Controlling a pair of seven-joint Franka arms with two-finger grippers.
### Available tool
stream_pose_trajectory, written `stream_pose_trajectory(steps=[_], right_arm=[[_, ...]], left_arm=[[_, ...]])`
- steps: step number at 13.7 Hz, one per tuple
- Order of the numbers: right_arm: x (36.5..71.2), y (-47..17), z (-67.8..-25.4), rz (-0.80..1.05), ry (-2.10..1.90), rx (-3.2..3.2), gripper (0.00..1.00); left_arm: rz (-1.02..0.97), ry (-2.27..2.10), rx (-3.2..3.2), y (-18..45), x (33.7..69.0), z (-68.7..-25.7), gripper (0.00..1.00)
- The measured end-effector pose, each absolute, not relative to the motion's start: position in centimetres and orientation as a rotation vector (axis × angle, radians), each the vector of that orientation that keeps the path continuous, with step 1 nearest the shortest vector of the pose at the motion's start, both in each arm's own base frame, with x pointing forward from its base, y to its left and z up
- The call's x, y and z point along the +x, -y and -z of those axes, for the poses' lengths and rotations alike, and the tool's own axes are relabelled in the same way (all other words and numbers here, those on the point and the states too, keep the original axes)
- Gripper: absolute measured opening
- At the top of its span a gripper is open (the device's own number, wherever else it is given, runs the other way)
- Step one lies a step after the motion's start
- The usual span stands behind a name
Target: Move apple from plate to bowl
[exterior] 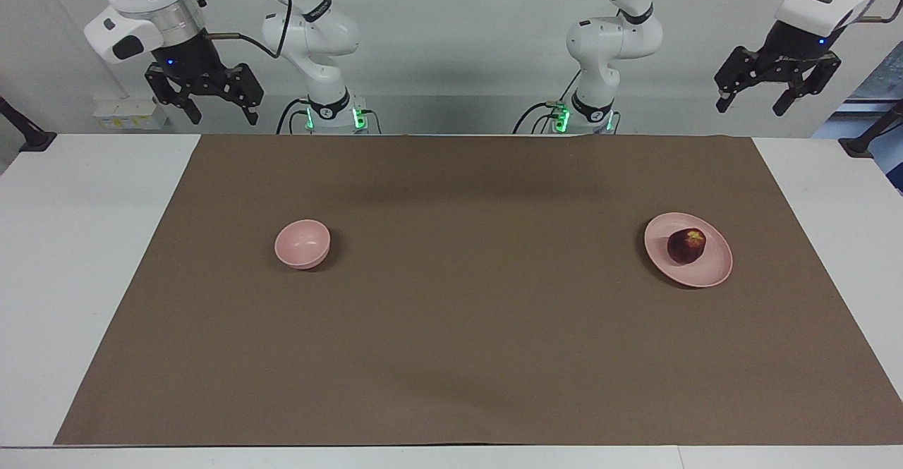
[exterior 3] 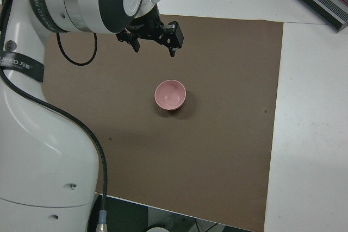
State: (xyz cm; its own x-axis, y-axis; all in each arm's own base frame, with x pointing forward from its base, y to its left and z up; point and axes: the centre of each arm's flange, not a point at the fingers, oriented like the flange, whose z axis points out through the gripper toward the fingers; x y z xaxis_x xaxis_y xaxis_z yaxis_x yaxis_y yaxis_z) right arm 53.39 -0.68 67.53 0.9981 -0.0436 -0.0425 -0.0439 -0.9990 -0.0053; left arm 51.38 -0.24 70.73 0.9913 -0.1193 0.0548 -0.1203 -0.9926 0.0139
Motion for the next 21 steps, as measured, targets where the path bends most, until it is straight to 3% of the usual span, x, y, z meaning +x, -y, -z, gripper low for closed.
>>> stream_pose_trajectory(steps=[21], right_arm=[[53.28,0.50,-67.26,-0.085,-0.063,-3.134,1.00]], left_arm=[[-0.043,0.178,3.117,-0.04,51.10,-70.09,1.00]])
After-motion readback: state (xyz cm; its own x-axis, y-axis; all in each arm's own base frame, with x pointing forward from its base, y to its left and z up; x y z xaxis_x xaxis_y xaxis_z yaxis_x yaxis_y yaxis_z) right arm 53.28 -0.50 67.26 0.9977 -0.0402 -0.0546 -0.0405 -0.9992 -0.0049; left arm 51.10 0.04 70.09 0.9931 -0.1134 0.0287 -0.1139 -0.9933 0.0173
